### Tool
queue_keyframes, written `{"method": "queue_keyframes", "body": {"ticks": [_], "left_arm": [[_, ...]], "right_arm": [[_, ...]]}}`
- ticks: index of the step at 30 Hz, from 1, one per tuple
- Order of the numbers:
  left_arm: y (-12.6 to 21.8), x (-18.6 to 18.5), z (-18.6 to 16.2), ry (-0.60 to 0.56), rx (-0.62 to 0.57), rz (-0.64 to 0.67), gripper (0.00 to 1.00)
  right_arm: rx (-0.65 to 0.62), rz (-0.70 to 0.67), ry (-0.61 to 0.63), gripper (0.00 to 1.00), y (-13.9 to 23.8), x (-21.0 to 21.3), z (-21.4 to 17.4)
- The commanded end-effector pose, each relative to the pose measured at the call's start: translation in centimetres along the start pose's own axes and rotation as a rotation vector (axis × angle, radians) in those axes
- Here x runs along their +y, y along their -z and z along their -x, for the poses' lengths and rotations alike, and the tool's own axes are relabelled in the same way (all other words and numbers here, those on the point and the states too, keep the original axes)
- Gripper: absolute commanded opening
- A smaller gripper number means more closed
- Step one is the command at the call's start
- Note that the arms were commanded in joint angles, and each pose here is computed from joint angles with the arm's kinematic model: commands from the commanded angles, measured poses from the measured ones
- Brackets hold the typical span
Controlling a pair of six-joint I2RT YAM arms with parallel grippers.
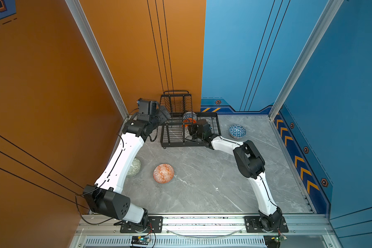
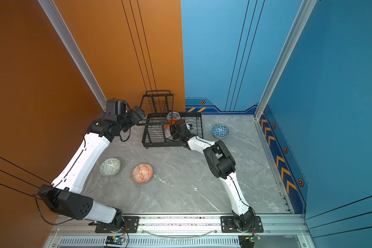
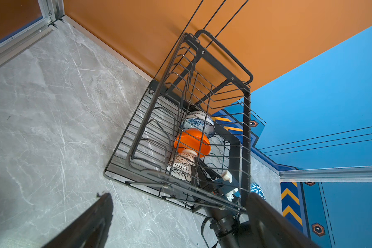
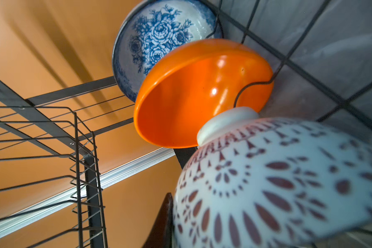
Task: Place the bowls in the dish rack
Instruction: 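Lower the white bowl into the rack slot beside the orange bowl with the right gripper, then open the right gripper and lift it off the white bowl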
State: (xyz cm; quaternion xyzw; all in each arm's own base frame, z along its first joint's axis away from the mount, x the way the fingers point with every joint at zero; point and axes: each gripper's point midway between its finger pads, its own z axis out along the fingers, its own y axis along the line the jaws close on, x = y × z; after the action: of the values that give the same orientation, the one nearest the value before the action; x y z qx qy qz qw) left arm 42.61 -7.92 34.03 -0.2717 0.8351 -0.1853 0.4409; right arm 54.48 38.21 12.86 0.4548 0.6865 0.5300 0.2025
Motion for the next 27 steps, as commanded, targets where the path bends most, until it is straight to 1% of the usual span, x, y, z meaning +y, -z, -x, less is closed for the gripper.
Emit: {"method": "queue_keyframes", "body": {"ticks": [1,4,8,10,13,19,27], "left_arm": [[0.8,-0.2,0.7,0.007,-0.020,-0.016,0.98],[0.8,-0.2,0.8,0.008,-0.025,-0.014,0.98],[0.7,-0.4,0.9,0.013,-0.028,-0.013,0.98],[0.6,-0.3,0.9,0.016,-0.028,-0.010,0.98],[0.5,-0.4,0.9,0.018,-0.030,-0.009,0.98],[0.3,-0.4,0.8,0.013,-0.028,-0.003,0.98],[0.4,-0.2,0.9,0.010,-0.038,0.005,0.98]], "right_arm": [[0.005,-0.078,-0.014,0.19,0.5,-1.4,-0.2],[0.008,-0.073,-0.017,0.20,0.6,-0.9,0.1],[0.013,-0.072,-0.005,0.27,0.9,-0.1,0.4],[0.014,-0.084,0.012,0.28,1.2,0.1,0.6],[0.013,-0.083,0.033,0.32,1.7,0.9,1.0],[0.021,-0.076,0.050,0.36,2.6,1.7,1.6],[0.031,-0.080,0.068,0.39,3.6,2.3,2.4]]}}
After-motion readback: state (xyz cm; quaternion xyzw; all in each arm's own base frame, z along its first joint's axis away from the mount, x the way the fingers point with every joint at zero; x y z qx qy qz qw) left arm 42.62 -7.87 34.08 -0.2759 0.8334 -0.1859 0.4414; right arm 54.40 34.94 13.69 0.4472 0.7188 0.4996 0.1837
